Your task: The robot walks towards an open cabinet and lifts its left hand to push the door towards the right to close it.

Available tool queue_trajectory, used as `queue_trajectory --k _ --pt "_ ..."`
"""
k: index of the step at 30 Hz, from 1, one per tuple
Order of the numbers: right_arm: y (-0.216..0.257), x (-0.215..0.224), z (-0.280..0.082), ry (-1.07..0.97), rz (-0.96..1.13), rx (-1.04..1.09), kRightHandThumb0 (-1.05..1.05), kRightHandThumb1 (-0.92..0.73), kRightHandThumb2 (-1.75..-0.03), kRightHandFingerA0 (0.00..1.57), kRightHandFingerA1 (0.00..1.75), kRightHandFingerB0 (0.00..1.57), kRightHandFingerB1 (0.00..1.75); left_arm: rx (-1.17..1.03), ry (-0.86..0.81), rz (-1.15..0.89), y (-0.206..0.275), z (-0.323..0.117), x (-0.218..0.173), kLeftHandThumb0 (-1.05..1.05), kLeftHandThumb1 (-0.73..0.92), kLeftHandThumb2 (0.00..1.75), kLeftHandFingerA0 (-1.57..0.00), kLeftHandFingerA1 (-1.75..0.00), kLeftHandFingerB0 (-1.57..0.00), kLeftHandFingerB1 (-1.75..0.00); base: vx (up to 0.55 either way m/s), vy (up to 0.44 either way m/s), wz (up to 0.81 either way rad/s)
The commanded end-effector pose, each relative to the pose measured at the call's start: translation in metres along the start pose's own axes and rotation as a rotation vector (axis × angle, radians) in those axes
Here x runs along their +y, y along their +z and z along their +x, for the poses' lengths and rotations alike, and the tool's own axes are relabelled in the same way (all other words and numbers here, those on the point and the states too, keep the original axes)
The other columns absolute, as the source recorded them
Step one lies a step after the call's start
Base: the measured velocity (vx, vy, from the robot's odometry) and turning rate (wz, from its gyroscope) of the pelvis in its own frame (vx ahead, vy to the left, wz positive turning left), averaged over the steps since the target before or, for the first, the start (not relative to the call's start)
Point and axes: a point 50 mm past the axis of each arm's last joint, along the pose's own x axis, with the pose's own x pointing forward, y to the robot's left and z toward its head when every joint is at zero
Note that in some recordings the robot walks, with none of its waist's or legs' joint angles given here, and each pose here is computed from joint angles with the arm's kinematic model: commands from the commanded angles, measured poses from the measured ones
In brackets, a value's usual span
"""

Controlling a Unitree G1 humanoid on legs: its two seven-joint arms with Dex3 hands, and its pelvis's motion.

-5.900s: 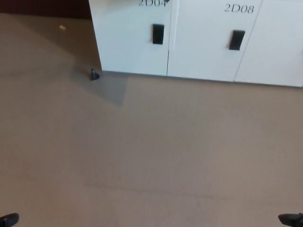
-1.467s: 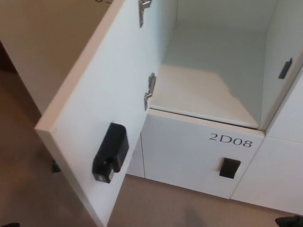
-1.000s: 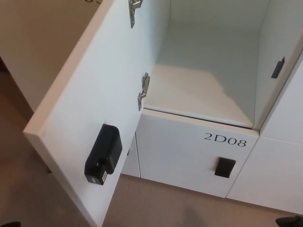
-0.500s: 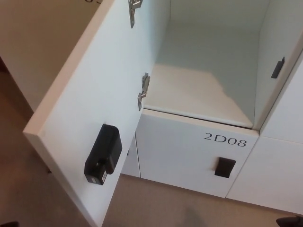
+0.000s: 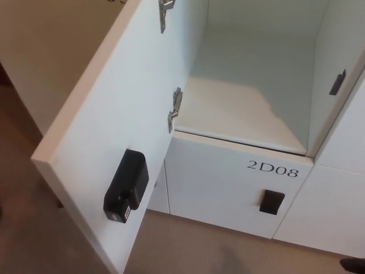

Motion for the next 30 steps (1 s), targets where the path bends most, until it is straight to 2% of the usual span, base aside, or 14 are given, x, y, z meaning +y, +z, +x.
queue_trajectory --k 1,8,10,14,17,19,20,22,23,26,27,28,29,30 --pt "-0.001 -0.004 -0.004 0.012 0.048 0.033 -0.31 -0.7 -0.6 0.59 0.46 0.51 0.43 -0.147 -0.015 0.121 0.083 0.04 -0.02 0.01 0.59 0.56 -0.63 -0.49 -0.51 -0.44 0.0 0.0 0.0" --pt "0.002 0.0 -0.002 0.014 0.051 0.029 -0.33 -0.7 -0.6 0.6 0.46 0.5 0.42 -0.272 -0.163 0.208 0.134 0.05 -0.091 -0.16 0.59 0.57 -0.68 -0.44 -0.53 -0.39 0.0 0.0 0.0" --pt "0.005 0.001 -0.001 0.015 0.047 0.019 -0.33 -0.7 -0.6 0.61 0.48 0.5 0.43 -0.304 -0.244 0.229 0.148 0.046 -0.129 -0.27 0.53 0.65 -0.62 -0.47 -0.47 -0.42 0.0 0.0 0.0" --pt "0.008 0.001 -0.001 0.012 0.052 0.0 -0.33 -0.69 -0.6 0.64 0.5 0.52 0.44 -0.374 -0.421 0.25 0.168 0.026 -0.207 -0.25 0.56 0.64 -0.57 -0.45 -0.4 -0.4 0.0 0.0 0.0" --pt "0.01 0.003 0.0 0.017 0.048 -0.01 -0.33 -0.68 -0.59 0.63 0.49 0.51 0.44 -0.439 -0.613 0.273 0.181 -0.015 -0.288 -0.3 0.59 0.58 -0.67 -0.41 -0.5 -0.36 0.0 0.0 0.05" --pt "0.011 0.004 0.0 0.02 0.047 -0.011 -0.33 -0.68 -0.59 0.63 0.49 0.51 0.44 -0.461 -0.663 0.279 0.184 -0.028 -0.307 -0.3 0.59 0.58 -0.67 -0.41 -0.5 -0.36 0.0 0.0 0.17" --pt "0.013 0.007 0.001 0.029 0.036 -0.014 -0.33 -0.68 -0.59 0.65 0.48 0.52 0.43 -0.507 -0.795 0.278 0.192 -0.064 -0.348 -0.36 0.59 0.58 -0.7 -0.41 -0.52 -0.36 0.0 0.0 0.13" --pt "0.015 0.01 0.002 0.036 0.022 -0.018 -0.33 -0.68 -0.59 0.65 0.48 0.52 0.43 -0.548 -0.906 0.273 0.2 -0.099 -0.378 -0.36 0.59 0.58 -0.7 -0.41 -0.52 -0.36 0.0 0.0 0.13" --pt "0.018 0.012 0.003 0.049 0.019 -0.042 -0.35 -0.69 -0.59 0.68 0.53 0.54 0.45 -0.608 -1.036 0.251 0.208 -0.14 -0.405 -0.24 0.69 0.6 -0.46 -0.73 -0.27 -0.63 0.0 0.0 0.13" --pt "0.021 0.015 0.003 0.064 0.019 -0.071 -0.35 -0.69 -0.59 0.68 0.53 0.54 0.45 -0.677 -1.166 0.224 0.217 -0.183 -0.426 -0.24 0.69 0.6 -0.46 -0.73 -0.27 -0.63 0.0 0.0 0.15" --pt "0.024 0.016 0.005 0.066 0.018 -0.081 -0.35 -0.69 -0.59 0.68 0.53 0.54 0.45 -0.744 -1.263 0.201 0.227 -0.217 -0.434 0.53 0.92 1.2 0.0 -0.72 0.0 -0.2 0.0 0.0 0.0" --pt "0.024 0.016 0.005 0.066 0.018 -0.081 -0.35 -0.69 -0.59 0.68 0.53 0.54 0.45 -0.744 -1.263 0.201 0.227 -0.217 -0.434 0.53 0.92 1.2 0.0 -0.72 0.0 -0.2 0.0 0.0 0.0" --pt "0.029 0.015 0.009 0.066 0.009 -0.086 -0.35 -0.69 -0.59 0.68 0.53 0.54 0.45 -0.886 -1.405 0.17 0.237 -0.266 -0.433 1.03 0.92 1.62 -0.28 -1.07 0.0 -0.91 0.0 0.0 0.0" --pt "0.032 0.014 0.011 0.065 0.003 -0.09 -0.35 -0.69 -0.59 0.68 0.53 0.54 0.45 -0.986 -1.514 0.146 0.241 -0.302 -0.428 1.03 0.92 1.62 -0.28 -1.07 0.0 -0.91 0.0 0.0 0.0"
